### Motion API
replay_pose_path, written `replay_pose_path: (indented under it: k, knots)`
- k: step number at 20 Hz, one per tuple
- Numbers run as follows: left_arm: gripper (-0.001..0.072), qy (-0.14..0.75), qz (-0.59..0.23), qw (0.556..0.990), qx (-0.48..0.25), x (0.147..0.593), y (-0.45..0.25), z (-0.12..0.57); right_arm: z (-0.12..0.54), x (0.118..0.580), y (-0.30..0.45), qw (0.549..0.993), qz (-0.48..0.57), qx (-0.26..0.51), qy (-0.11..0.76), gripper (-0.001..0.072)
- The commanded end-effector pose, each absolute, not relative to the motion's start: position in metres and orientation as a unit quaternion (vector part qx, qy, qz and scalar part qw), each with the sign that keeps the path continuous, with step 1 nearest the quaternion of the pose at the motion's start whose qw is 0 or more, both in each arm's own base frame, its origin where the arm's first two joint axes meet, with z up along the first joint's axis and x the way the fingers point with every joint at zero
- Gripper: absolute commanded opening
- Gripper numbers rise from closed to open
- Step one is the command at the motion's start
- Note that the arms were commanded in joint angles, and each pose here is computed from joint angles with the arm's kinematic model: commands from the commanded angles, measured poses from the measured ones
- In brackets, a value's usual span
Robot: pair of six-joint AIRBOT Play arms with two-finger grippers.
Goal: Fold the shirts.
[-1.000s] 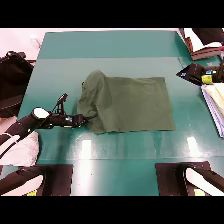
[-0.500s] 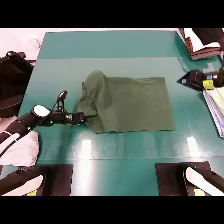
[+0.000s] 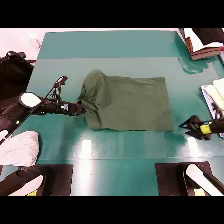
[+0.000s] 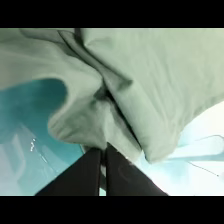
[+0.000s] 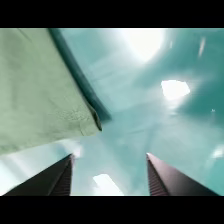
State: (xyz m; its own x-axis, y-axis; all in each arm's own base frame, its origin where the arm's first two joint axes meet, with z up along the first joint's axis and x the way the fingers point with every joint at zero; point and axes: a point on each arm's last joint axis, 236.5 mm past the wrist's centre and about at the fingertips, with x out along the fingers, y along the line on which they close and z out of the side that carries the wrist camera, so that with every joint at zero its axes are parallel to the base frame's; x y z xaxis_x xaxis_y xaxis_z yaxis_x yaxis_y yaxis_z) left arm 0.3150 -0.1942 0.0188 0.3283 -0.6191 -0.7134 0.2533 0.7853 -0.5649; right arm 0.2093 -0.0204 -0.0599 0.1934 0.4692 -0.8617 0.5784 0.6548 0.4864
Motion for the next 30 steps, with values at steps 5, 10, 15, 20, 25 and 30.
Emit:
replay_pose_path:
  k: [5, 10, 15, 20, 25, 30]
  knots:
    - [0.0028, 0.514, -0.279, 0.794, -0.168, 0.312, -0.193, 0.021, -0.103, 0.249, 0.041, 0.651, -0.004, 0.46, 0.603, 0.0431]
    - [0.0027, 0.528, -0.284, 0.785, -0.155, 0.307, -0.193, 0.034, -0.071, 0.3, 0.07, 0.713, 0.062, 0.385, 0.583, 0.002]
    - [0.0027, 0.344, -0.257, 0.899, -0.088, 0.339, -0.155, 0.218, 0.145, 0.368, 0.056, 0.871, 0.145, 0.284, 0.375, 0.002]
    - [0.0027, 0.018, -0.244, 0.969, -0.033, 0.248, -0.117, 0.494, 0.386, 0.304, 0.025, 0.974, 0.118, 0.121, 0.153, 0.002]
    - [0.0026, -0.171, -0.205, 0.963, -0.011, 0.146, -0.085, 0.613, 0.479, 0.239, -0.004, 0.997, -0.002, 0.035, 0.071, 0.002]
    - [0.0027, -0.152, -0.144, 0.978, 0.007, 0.177, -0.062, 0.603, 0.503, 0.238, -0.012, 0.997, -0.021, 0.04, 0.062, 0.0019]
